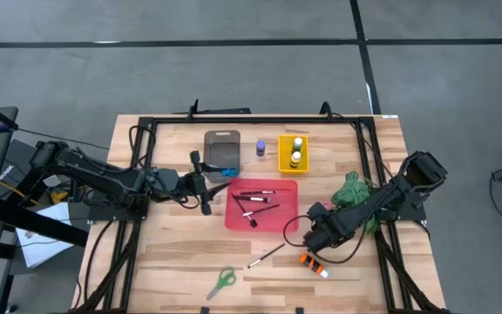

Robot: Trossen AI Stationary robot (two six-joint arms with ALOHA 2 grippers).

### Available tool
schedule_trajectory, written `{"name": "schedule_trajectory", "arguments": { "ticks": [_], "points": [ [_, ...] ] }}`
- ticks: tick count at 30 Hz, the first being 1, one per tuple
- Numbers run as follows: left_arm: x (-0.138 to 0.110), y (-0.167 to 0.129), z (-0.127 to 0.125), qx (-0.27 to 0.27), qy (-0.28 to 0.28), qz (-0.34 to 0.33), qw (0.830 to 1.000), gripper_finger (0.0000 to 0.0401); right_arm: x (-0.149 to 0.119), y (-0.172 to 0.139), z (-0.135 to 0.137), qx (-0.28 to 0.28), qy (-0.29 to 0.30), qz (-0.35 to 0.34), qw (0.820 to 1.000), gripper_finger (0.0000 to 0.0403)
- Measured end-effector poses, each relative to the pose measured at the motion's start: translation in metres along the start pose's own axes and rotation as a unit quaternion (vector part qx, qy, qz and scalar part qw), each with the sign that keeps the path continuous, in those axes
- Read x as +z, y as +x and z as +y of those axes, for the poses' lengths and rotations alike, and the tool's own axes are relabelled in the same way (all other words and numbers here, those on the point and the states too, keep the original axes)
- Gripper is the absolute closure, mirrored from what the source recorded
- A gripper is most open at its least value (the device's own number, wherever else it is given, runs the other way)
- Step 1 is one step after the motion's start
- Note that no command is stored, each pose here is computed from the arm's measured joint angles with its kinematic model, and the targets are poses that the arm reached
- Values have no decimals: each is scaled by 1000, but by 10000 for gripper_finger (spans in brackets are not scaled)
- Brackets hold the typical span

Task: Pick & Place Paint Supplies
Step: Put the pink scissors into the black bin

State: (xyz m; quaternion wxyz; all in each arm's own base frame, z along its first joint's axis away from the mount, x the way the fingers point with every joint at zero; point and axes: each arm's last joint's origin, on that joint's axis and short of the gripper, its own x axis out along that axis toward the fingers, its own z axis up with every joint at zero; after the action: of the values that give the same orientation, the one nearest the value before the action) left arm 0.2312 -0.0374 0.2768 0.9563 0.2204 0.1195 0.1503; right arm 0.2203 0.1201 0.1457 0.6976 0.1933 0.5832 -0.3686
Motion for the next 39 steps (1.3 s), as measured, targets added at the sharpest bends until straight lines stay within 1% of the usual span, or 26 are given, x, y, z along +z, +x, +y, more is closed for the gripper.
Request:
{"name": "schedule_trajectory", "arguments": {
  "ticks": [13,18,21,25,30,34,37,39],
  "points": [
    [0,0,0,0,0,0,1000,214,-5,-1,4,20,-1,4,1000,296],
    [0,0,0,0,0,0,1000,214,-9,12,-4,7,8,5,1000,296],
    [0,0,0,0,0,0,1000,214,-11,16,-6,12,16,7,1000,296],
    [0,0,0,0,0,0,1000,214,-17,14,-3,21,9,12,1000,296],
    [0,0,0,0,0,0,1000,214,-30,9,1,38,4,42,998,296],
    [0,0,0,-1,-8,0,1000,214,-37,8,2,42,7,47,998,296],
    [0,0,0,-1,-9,0,1000,214,-42,6,5,57,4,54,997,296],
    [0,0,0,-1,-9,0,1000,214,-45,4,9,79,0,62,995,296]
  ]
}}
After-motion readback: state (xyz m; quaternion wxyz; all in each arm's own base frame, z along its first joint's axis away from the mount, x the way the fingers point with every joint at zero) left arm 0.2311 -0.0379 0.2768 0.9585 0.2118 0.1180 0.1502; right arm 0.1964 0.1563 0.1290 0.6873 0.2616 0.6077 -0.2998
